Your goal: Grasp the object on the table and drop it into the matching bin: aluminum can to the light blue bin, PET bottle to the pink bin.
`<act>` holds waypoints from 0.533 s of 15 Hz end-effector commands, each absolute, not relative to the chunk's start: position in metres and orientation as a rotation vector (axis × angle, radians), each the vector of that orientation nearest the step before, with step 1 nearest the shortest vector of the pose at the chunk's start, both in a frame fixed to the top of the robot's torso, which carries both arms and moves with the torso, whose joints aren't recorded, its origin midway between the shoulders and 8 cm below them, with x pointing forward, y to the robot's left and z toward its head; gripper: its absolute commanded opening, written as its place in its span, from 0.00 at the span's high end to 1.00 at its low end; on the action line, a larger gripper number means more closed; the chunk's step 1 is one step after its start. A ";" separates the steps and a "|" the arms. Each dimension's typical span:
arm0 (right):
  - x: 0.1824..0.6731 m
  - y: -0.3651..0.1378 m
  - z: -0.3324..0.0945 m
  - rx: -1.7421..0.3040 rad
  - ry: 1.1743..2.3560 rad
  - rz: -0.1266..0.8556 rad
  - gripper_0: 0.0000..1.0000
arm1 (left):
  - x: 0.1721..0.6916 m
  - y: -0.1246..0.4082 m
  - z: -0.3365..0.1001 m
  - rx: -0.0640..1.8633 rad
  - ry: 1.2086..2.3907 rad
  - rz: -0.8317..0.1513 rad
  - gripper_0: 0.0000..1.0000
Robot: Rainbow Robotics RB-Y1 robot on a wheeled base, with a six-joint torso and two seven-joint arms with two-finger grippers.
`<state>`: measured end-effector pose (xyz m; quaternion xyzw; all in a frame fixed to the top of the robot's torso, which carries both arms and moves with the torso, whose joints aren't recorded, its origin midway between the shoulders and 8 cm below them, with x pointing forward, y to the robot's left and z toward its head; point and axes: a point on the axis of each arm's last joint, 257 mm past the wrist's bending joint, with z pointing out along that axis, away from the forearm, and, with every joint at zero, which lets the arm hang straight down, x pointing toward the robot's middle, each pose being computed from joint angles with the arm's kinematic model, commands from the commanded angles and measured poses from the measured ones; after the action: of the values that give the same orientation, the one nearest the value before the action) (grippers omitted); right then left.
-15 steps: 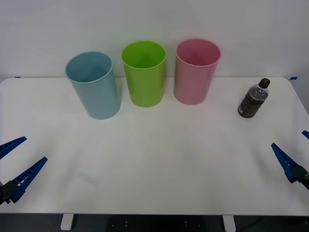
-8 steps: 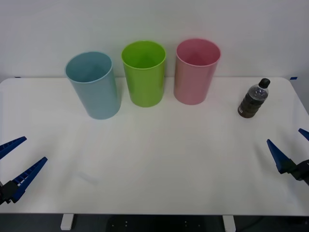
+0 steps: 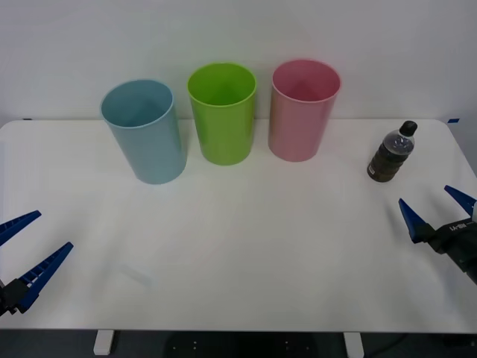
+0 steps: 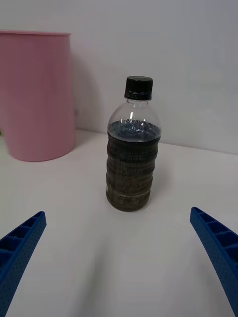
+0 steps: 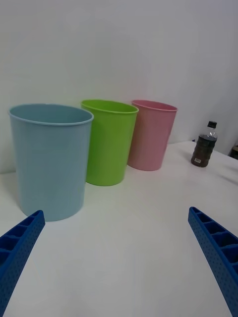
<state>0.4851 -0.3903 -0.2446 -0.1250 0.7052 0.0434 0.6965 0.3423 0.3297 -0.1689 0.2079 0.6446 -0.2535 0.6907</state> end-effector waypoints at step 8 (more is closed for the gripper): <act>0.542 -0.387 -0.258 -0.226 1.614 0.058 0.00 | 0.342 0.330 -0.169 0.465 1.441 -0.567 0.00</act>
<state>0.5371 -0.3880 -0.2569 -0.1023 0.7197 0.0254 0.6862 0.3423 0.3297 -0.1689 0.2079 0.6446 -0.2535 0.6907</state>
